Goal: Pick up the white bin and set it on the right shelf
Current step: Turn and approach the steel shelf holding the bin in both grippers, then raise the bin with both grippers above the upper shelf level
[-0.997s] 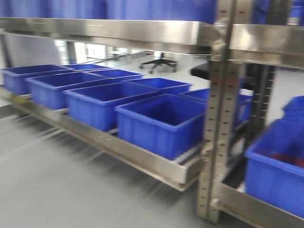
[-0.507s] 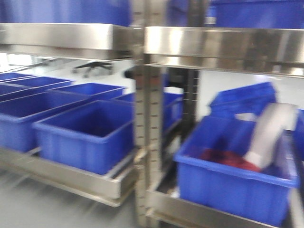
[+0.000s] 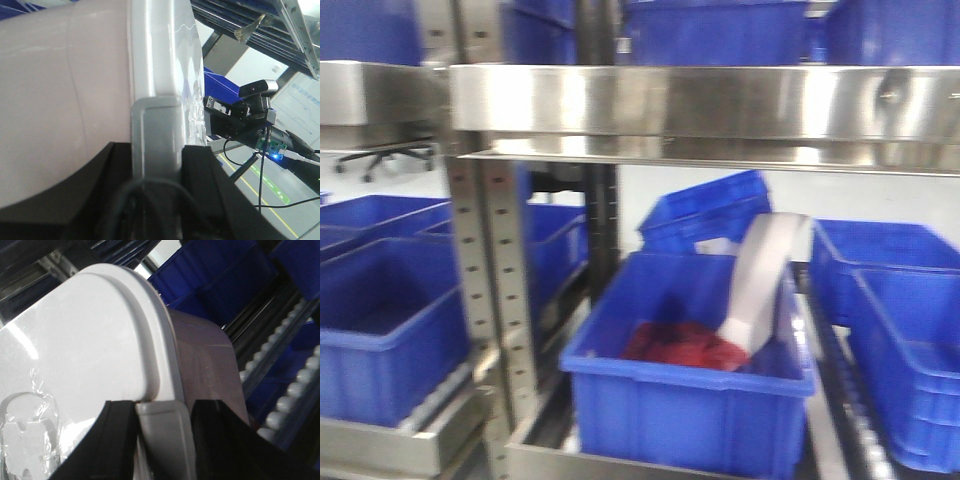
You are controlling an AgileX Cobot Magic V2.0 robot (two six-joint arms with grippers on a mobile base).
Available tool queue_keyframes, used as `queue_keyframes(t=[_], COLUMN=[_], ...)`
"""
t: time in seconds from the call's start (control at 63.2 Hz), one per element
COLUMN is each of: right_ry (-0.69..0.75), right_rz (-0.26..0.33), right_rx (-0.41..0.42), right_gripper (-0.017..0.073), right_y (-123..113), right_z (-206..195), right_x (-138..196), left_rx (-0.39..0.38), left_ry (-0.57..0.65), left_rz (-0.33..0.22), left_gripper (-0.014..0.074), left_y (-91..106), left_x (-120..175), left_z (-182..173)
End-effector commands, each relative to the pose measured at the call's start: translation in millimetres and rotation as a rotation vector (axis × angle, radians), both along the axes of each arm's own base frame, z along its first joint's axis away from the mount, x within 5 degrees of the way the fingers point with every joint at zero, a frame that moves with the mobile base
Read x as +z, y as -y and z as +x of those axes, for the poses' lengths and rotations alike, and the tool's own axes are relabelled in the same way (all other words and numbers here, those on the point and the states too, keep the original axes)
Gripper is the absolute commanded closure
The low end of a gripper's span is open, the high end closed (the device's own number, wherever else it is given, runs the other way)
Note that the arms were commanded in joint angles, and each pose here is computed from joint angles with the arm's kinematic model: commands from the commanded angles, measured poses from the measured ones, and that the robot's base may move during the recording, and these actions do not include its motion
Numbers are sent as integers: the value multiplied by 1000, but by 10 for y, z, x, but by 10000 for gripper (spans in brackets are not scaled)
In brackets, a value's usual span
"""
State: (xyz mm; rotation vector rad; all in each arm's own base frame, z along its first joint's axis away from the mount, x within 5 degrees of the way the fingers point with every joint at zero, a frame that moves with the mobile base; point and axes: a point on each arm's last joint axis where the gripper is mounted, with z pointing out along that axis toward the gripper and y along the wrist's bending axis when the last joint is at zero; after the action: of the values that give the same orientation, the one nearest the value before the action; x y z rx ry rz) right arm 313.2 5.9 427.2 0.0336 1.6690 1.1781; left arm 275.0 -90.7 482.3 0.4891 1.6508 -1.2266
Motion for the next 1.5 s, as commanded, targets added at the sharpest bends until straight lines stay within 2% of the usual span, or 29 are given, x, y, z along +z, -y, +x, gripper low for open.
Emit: queue_keyframes(t=[0.0, 1.488], right_ry=[124, 124], right_rz=[70, 70], right_rx=[244, 244], right_gripper=[498, 498], right_y=[-275, -275], right_z=[-317, -317], right_x=[320, 320], left_rx=[-323, -323], left_ry=[62, 62], left_rz=[-82, -82], left_gripper=[720, 720], left_y=[191, 191], left_x=[254, 254], left_z=[-457, -457])
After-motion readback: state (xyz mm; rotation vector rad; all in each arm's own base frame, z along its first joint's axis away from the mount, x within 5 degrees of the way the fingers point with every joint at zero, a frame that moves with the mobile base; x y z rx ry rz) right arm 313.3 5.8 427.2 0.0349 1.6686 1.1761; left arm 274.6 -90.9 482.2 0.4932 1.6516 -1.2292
